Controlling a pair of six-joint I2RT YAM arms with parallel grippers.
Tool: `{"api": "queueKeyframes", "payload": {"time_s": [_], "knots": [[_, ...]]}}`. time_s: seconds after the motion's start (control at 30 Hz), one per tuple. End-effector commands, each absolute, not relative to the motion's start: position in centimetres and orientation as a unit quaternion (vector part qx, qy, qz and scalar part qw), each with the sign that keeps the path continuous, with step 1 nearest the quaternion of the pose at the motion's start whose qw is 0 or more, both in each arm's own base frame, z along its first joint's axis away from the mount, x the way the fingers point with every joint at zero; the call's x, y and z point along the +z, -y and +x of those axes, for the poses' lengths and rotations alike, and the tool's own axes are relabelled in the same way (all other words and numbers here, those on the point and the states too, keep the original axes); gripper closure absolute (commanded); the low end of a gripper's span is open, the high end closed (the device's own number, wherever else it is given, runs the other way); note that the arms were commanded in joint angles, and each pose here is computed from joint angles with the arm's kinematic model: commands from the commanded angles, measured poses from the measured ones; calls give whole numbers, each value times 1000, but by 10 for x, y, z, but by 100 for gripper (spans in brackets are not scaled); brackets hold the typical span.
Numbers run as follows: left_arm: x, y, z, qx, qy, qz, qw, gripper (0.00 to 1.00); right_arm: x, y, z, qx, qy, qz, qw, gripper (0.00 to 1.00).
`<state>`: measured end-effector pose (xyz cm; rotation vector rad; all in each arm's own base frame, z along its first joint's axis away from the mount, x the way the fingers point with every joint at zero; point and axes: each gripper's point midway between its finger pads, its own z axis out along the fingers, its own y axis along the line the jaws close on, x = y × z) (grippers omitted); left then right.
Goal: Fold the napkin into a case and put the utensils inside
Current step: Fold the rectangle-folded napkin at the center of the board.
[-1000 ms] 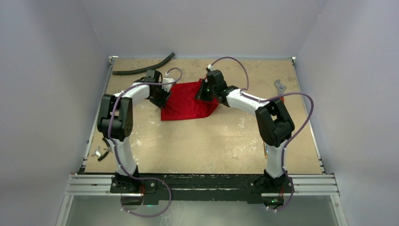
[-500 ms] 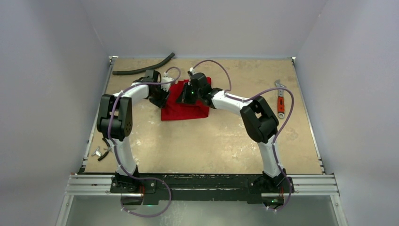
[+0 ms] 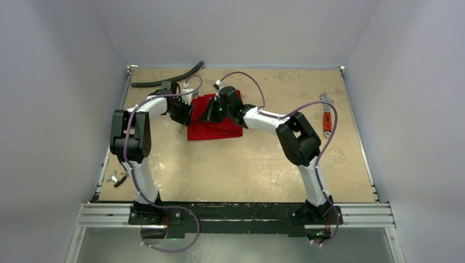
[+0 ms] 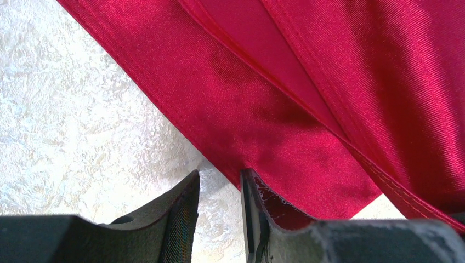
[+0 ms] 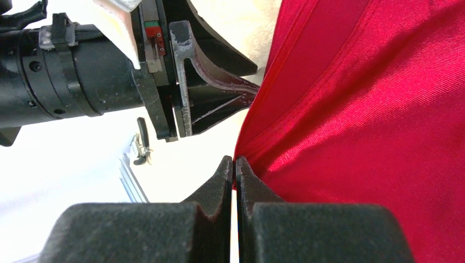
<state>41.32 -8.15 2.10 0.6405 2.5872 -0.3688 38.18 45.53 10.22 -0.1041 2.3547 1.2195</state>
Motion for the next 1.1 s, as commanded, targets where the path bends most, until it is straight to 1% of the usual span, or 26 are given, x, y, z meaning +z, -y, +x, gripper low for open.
{"api": "queueKeyframes", "payload": {"time_s": [0.0,0.5,0.67,0.8,1.07], "knots": [[21,82,411,-155,-938,220,217,68,122,-475,377,485,-838,-61,241,100],[43,56,423,-153,-938,198,240,68,91,-476,380,459,-856,-57,231,100],[26,54,425,-150,-944,185,229,68,92,-481,381,460,-854,-65,235,100],[13,60,426,-169,-946,170,220,69,94,-490,378,459,-853,-86,235,100],[12,61,429,-172,-946,166,220,69,73,-500,364,439,-861,-130,221,100]]}}
